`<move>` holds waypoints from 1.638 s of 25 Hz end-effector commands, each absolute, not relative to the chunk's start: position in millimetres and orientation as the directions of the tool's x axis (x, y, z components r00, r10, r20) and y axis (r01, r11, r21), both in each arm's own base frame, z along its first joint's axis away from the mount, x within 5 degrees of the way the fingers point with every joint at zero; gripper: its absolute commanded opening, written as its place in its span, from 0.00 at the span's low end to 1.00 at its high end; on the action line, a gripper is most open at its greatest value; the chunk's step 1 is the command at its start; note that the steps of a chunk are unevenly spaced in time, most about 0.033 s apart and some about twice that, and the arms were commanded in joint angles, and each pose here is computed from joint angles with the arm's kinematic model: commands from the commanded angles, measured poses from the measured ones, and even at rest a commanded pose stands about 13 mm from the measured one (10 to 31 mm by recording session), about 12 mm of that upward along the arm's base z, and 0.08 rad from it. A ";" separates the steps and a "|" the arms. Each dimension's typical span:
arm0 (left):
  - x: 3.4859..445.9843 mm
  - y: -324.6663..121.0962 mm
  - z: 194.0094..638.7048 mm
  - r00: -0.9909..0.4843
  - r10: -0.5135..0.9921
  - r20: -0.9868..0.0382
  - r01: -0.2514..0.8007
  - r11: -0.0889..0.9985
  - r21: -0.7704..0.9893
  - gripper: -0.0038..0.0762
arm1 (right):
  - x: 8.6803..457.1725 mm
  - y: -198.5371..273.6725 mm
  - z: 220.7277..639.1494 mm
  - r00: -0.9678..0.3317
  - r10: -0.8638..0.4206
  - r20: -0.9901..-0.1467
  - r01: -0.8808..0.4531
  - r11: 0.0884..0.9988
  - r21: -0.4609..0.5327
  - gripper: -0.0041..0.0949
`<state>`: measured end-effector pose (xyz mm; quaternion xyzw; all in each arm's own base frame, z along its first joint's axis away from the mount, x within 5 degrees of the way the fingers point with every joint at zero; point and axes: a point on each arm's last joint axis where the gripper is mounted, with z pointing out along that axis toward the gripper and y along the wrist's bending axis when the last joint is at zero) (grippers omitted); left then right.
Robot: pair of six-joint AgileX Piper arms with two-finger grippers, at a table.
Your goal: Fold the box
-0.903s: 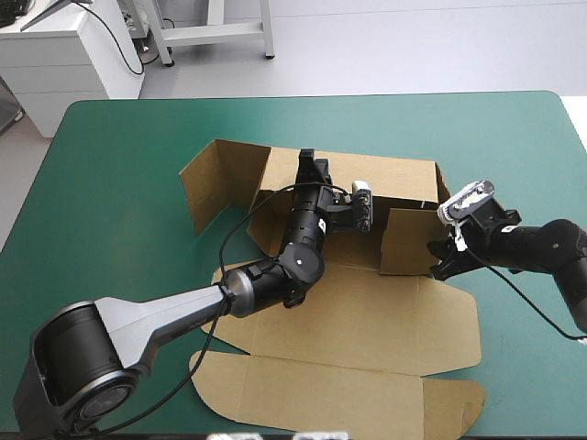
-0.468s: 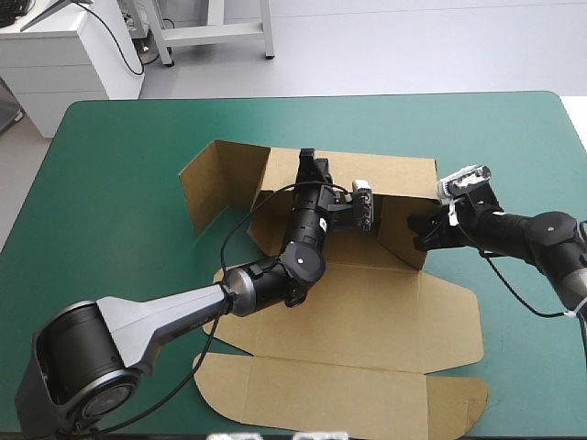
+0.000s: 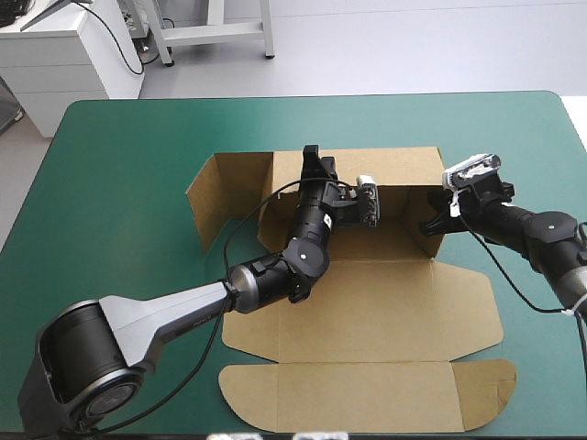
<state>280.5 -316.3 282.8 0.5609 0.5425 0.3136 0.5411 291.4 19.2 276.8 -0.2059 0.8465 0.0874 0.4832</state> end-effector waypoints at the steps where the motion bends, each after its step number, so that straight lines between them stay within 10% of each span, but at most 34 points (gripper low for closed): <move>1: 277.5 -310.5 312.2 0.196 0.927 -0.320 0.229 0.274 0.934 0.04 | 290.4 22.6 295.1 -0.388 -0.264 -0.883 -0.450 0.890 -0.069 0.10; 22: 277.0 -310.7 310.0 0.186 0.922 -0.341 0.256 0.289 0.922 0.05 | 284.0 81.5 294.2 -0.368 -0.303 -0.879 -0.502 0.860 -0.086 0.04; 29: 278.6 -314.6 311.7 0.246 0.941 -0.230 0.185 0.188 0.965 0.55 | 283.1 79.7 291.3 -0.411 -0.294 -0.863 -0.484 0.872 -0.066 0.04; 41: 246.1 -332.6 316.6 0.242 0.944 -0.223 0.129 0.197 0.972 0.45 | 291.6 72.3 304.2 -0.376 -0.245 -0.894 -0.384 0.919 -0.090 0.04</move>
